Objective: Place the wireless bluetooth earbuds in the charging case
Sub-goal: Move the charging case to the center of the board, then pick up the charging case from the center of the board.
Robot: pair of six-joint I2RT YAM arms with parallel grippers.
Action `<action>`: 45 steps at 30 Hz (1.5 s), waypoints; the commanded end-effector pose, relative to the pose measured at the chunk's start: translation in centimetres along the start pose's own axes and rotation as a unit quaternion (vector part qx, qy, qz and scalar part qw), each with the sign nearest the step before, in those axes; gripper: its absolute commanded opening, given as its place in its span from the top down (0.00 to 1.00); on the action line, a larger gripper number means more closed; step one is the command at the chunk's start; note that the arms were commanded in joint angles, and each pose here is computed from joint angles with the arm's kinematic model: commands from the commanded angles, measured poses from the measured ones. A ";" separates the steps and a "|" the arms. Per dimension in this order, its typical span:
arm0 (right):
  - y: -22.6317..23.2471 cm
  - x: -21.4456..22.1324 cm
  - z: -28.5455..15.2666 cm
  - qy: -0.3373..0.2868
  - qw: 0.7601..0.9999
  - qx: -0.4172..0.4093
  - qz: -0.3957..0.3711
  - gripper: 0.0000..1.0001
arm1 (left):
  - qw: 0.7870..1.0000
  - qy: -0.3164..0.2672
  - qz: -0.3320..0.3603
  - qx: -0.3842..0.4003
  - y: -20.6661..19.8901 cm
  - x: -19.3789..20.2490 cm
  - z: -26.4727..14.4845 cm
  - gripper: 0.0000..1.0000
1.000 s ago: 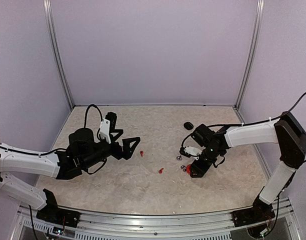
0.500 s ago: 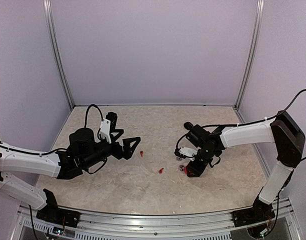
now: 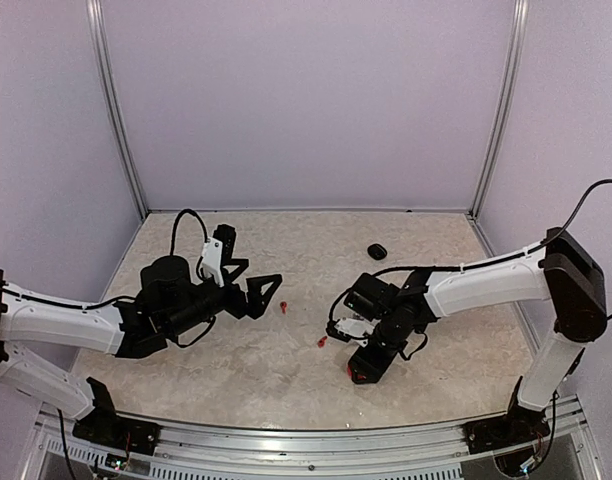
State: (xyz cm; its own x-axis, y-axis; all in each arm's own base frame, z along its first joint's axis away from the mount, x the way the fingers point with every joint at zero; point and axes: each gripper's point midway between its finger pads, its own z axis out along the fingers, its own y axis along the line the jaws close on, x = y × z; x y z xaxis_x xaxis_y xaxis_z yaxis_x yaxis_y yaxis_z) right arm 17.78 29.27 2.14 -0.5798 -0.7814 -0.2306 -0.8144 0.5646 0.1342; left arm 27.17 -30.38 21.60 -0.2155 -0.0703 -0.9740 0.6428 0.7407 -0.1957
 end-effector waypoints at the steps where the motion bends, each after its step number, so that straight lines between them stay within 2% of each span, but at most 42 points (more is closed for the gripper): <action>1: 2.6 -1.6 -0.1 -0.011 0.999 -0.030 0.025 0.33 | 1.000 -0.021 -0.006 0.010 -0.4 -1.6 0.4 0.01; 2: 2.8 -2.0 -0.5 -0.021 0.999 -0.034 0.024 0.28 | 1.000 -0.021 -0.005 0.009 -0.3 -1.6 0.4 0.01; 5: 3.6 -3.2 -2.2 -0.059 0.996 -0.061 0.019 0.24 | 1.000 -0.021 -0.004 0.008 -0.1 -1.7 0.2 0.01; 8: 3.7 -4.0 -3.8 -0.084 0.993 -0.080 0.012 0.24 | 1.000 -0.022 -0.005 0.007 0.0 -1.8 0.2 0.01; 17: 0.2 -2.5 -6.5 -0.115 0.991 -0.060 0.015 0.26 | 1.000 -0.022 -0.008 0.009 0.2 -1.5 0.1 0.01; 22: -0.9 -1.8 -6.0 -0.111 0.991 -0.073 0.034 0.29 | 0.999 -0.017 -0.012 0.030 -0.3 -0.9 -0.3 0.01; 30: -2.9 -1.6 -6.7 -0.155 0.979 -0.096 0.089 0.30 | 0.983 -0.004 0.050 0.177 -6.9 3.5 -2.8 0.01; 37: -4.3 -1.9 -8.3 -0.186 0.974 -0.083 0.102 0.31 | 0.968 0.029 0.094 0.232 -10.8 7.9 -1.5 0.04; 45: -4.6 -1.5 -8.7 -0.193 0.972 -0.078 0.105 0.31 | 0.945 0.082 0.164 0.271 -14.4 14.3 1.2 0.10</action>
State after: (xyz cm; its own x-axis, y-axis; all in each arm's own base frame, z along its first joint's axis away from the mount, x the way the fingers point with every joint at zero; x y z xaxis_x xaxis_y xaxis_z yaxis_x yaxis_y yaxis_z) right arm 22.29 25.94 9.96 -0.7021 -0.4968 -0.5101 -0.6964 0.6284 0.3464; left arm 16.45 -40.55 10.27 -0.1213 0.2474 -0.9613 0.9480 0.3159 -0.0383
